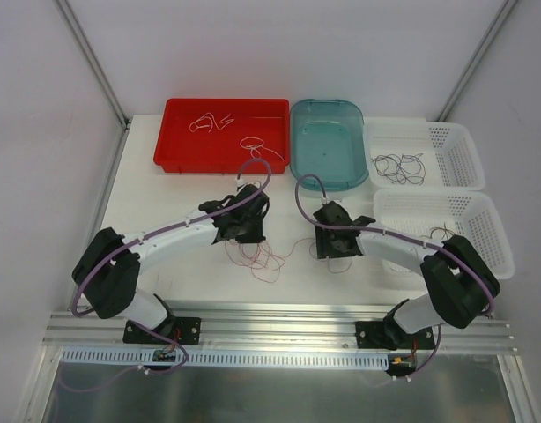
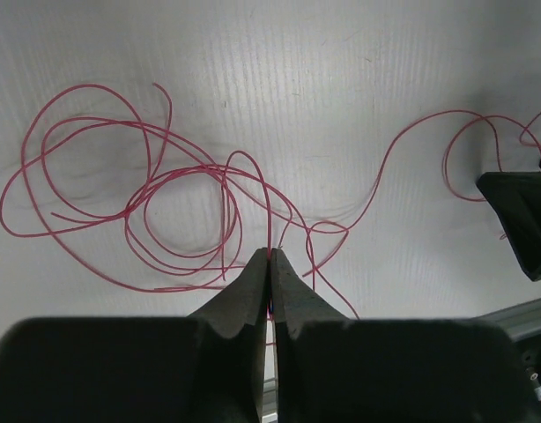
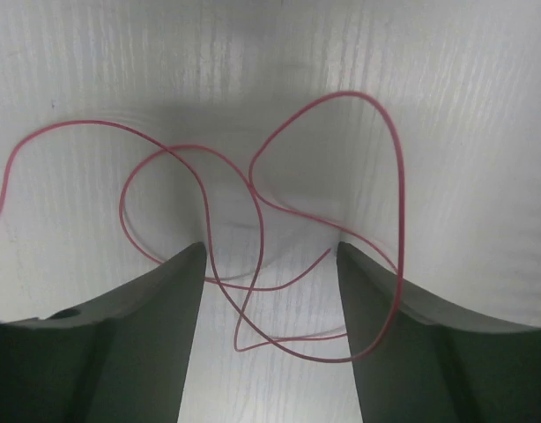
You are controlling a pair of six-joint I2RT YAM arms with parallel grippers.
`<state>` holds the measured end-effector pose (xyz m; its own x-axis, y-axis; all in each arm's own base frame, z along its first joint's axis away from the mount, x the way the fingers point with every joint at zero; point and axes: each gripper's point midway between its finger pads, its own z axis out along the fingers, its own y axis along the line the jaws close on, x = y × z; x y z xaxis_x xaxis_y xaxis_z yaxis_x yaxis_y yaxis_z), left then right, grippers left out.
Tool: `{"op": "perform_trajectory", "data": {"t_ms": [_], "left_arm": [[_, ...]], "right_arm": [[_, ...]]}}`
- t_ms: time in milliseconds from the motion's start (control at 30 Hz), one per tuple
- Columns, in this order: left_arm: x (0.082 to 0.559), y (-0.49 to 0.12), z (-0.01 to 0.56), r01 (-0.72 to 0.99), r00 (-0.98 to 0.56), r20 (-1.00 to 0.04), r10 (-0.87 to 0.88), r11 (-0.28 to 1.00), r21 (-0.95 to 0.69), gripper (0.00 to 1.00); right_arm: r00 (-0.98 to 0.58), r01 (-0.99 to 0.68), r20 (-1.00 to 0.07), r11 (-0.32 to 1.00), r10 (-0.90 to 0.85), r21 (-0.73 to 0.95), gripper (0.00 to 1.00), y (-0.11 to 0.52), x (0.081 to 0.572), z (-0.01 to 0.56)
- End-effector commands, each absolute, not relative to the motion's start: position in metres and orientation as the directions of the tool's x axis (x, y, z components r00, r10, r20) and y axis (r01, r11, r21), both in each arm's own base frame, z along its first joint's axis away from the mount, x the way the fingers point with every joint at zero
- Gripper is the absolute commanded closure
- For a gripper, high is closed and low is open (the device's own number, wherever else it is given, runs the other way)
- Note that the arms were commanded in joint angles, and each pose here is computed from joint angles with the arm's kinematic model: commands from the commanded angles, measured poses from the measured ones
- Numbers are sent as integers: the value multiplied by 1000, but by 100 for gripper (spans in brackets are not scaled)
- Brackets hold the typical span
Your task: Untangle the cables
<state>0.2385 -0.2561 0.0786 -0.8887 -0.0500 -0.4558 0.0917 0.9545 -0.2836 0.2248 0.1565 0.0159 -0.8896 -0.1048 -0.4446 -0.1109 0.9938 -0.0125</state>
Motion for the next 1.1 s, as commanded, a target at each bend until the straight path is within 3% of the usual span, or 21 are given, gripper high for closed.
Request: {"op": "perform_trajectory", "data": {"t_ms": [0,200,267,433,733,933,1067], "left_arm": [[237,-249,90,100,-868,-494,-48,958,-269,100],[244,-228,99,95,-833,-552,-25,977,-188,100],[248,-214,100,74,-833,-553,-27,984,-159,100],[258,-171,99,-21,-834,-545,-85,992,-123,100],[262,-77,95,-213,-825,-529,-200,976,-37,100],[267,-58,108,-254,-806,-547,-227,967,-26,100],[268,-54,116,-227,-813,-552,-187,974,5,100]], "right_arm": [[-879,-118,-467,993,-100,10,42,169,239,21],[-874,-124,-472,992,-114,-10,88,162,235,30],[-857,-131,-503,991,-116,-6,98,160,238,48],[-806,-141,-574,989,-142,-46,99,142,236,109],[-547,-175,-832,984,-95,3,99,104,227,299],[-349,-209,-936,978,-50,26,99,82,214,395],[-280,-230,-959,973,-41,25,99,83,217,430]]}}
